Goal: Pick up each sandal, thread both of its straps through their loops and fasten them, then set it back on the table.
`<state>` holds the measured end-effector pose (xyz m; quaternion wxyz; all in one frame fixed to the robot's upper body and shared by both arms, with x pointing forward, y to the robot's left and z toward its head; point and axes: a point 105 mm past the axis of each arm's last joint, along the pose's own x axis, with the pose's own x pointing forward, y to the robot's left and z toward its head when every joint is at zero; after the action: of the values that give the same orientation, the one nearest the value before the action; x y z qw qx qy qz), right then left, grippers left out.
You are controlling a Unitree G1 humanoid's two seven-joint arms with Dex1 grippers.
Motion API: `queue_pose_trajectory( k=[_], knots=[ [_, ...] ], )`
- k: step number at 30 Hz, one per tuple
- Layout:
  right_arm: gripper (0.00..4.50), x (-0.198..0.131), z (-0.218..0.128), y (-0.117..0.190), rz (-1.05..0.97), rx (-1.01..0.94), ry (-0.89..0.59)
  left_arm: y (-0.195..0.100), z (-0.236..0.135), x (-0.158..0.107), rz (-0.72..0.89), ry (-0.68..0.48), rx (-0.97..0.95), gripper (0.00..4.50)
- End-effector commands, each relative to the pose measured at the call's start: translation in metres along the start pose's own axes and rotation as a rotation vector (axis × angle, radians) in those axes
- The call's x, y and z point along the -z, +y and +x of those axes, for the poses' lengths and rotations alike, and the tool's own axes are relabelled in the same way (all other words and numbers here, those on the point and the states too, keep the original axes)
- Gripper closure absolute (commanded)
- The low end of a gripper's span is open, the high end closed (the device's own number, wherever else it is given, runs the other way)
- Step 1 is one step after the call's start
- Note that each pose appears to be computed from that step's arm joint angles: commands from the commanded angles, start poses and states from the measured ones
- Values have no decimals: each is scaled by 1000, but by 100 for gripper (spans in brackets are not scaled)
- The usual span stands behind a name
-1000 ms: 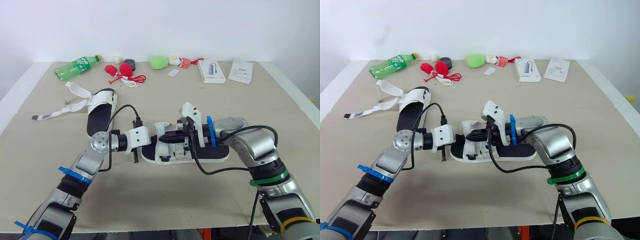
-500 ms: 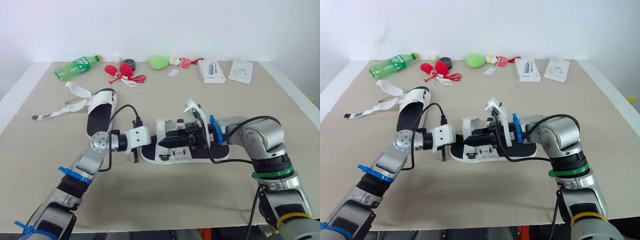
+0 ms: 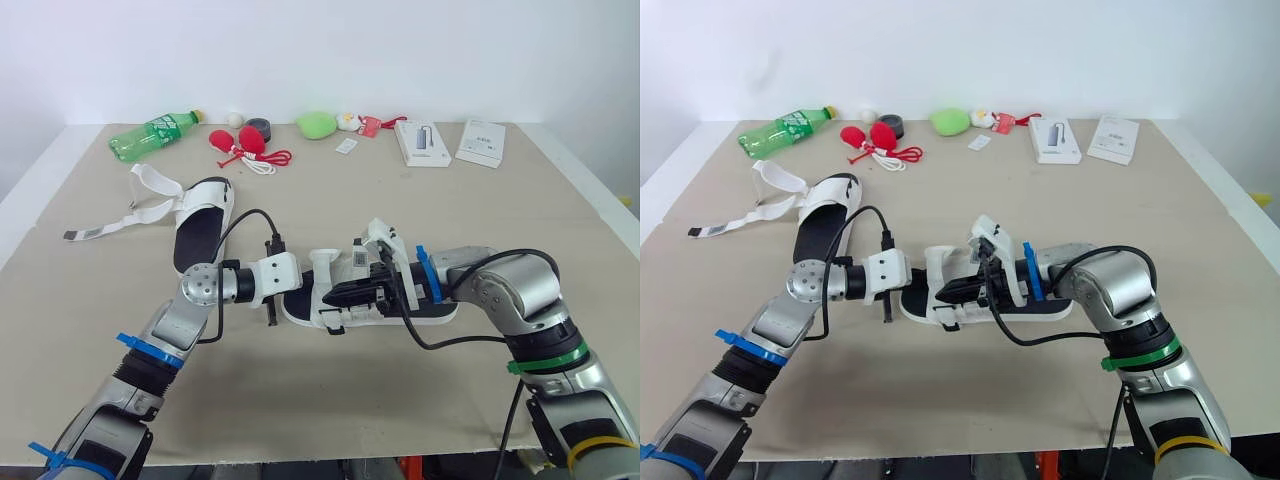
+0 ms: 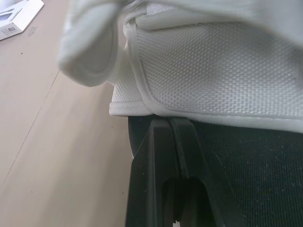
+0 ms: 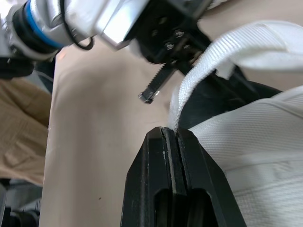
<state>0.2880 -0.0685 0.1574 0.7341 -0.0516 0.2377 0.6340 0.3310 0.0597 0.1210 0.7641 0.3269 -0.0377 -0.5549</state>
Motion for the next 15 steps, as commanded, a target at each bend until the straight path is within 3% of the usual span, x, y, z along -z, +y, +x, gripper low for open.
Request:
queue_pose_trajectory(
  k=[1, 3, 6, 10, 11, 15],
  knots=[
    [447, 0, 0, 10, -54, -34, 17, -6, 0, 3, -4, 17, 20, 450],
    [447, 0, -3, 13, -54, -46, 22, -6, 0, 3, -3, 16, 21, 450],
    [355, -13, -11, 15, -98, -63, -7, -6, 1, 3, -2, 15, 23, 450],
    [168, -33, -32, 21, -131, -102, -54, -7, 1, 3, -1, 15, 28, 450],
    [102, -35, -37, 25, -122, -124, -54, -7, 1, 3, -1, 16, 29, 450],
    [90, -18, -49, 47, -12, -229, 25, -8, 0, 3, -1, 16, 34, 450]
  ],
)
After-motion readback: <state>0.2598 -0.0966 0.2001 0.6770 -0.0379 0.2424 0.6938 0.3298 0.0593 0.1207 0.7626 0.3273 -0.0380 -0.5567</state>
